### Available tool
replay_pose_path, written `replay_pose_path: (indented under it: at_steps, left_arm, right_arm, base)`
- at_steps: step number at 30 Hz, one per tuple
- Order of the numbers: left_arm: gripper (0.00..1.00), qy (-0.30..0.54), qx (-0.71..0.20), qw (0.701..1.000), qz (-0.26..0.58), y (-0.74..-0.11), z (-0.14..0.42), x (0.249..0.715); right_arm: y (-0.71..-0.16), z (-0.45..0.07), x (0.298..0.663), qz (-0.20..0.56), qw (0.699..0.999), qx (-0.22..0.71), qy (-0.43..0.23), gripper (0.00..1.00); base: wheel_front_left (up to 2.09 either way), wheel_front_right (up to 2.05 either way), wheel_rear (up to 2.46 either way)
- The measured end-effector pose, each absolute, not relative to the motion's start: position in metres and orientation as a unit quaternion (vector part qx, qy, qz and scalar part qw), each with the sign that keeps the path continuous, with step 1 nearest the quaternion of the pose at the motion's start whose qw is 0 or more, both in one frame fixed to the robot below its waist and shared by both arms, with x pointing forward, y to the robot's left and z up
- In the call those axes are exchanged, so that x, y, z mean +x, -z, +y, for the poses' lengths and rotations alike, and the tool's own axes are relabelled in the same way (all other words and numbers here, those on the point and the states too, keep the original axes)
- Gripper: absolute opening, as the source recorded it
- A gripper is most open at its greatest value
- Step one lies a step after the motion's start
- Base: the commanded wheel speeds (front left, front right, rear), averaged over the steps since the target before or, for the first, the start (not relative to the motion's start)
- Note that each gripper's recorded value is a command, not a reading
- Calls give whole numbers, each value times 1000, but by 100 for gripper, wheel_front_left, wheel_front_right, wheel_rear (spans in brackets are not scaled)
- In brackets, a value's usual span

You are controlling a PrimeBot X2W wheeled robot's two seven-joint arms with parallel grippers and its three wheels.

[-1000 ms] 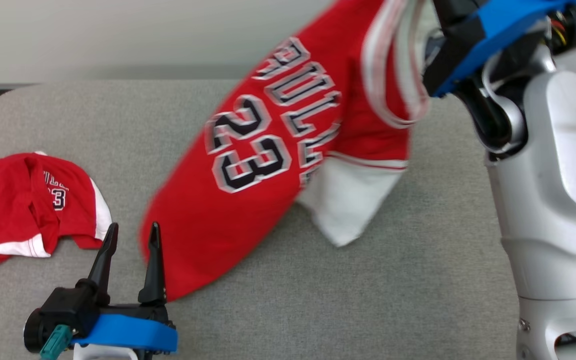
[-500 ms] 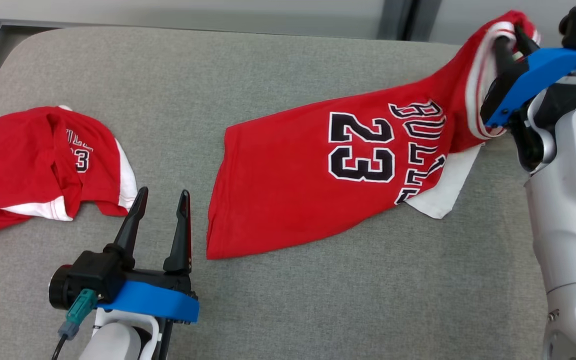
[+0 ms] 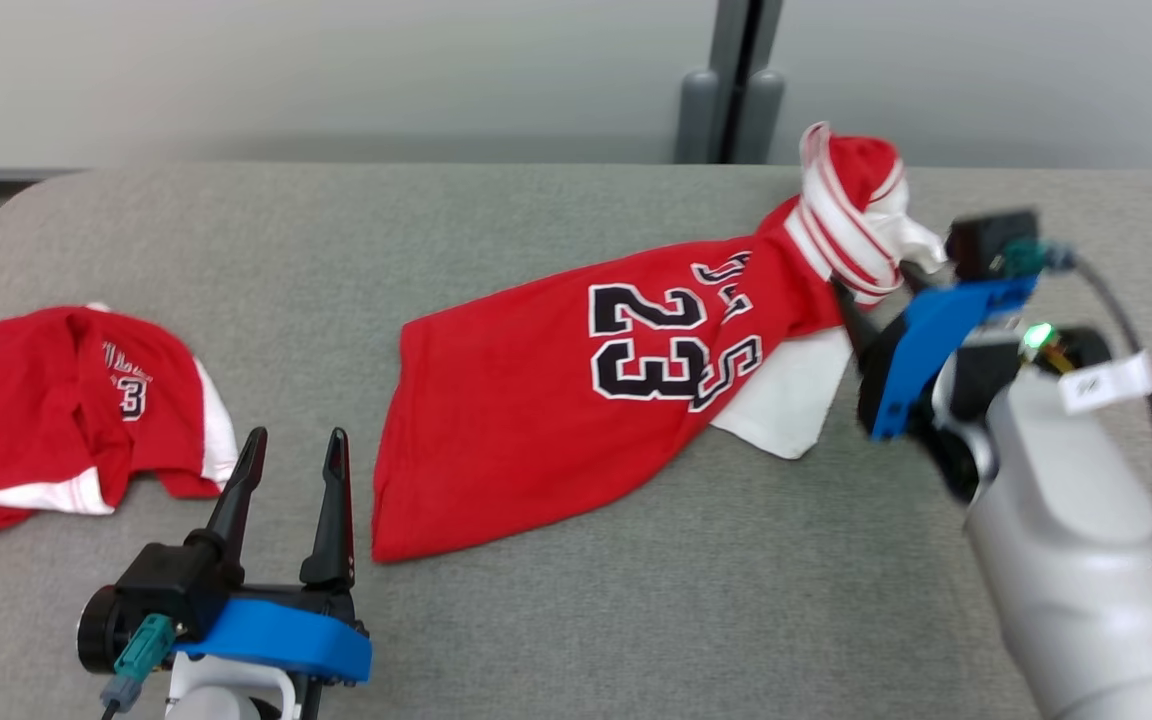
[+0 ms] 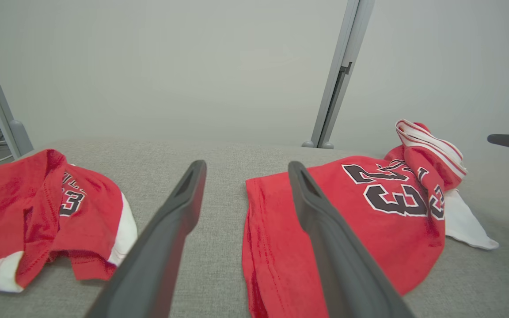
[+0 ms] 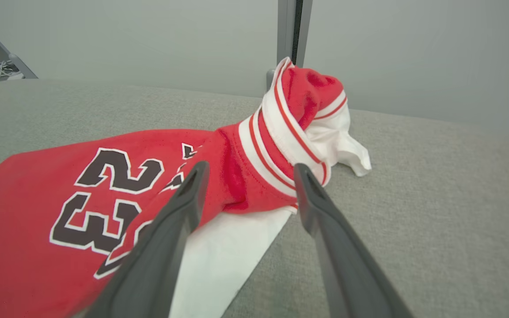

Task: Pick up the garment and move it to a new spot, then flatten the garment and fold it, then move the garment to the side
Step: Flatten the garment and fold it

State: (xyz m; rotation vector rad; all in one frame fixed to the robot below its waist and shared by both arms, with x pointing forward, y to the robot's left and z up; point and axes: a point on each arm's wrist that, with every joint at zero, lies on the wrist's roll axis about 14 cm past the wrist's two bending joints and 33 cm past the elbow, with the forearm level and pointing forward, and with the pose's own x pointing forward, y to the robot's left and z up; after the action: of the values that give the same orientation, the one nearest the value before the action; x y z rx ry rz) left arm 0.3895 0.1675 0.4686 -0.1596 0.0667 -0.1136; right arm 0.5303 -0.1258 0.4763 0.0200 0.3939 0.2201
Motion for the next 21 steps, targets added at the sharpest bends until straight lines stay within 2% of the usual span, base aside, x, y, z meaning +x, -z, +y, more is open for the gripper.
replay_pose_path:
  at_steps: [9,21]
  left_arm:
    - [100,70,-81,994,32,-469,159,388]
    - [100,54,-78,994,51,-454,172,397]
  right_arm:
    - [-426,-129,464,257,959,38,-112,100]
    - [-389,-122,472,314,943,19,-109,100]
  base:
    - [0,0,0]
    - [0,0,0]
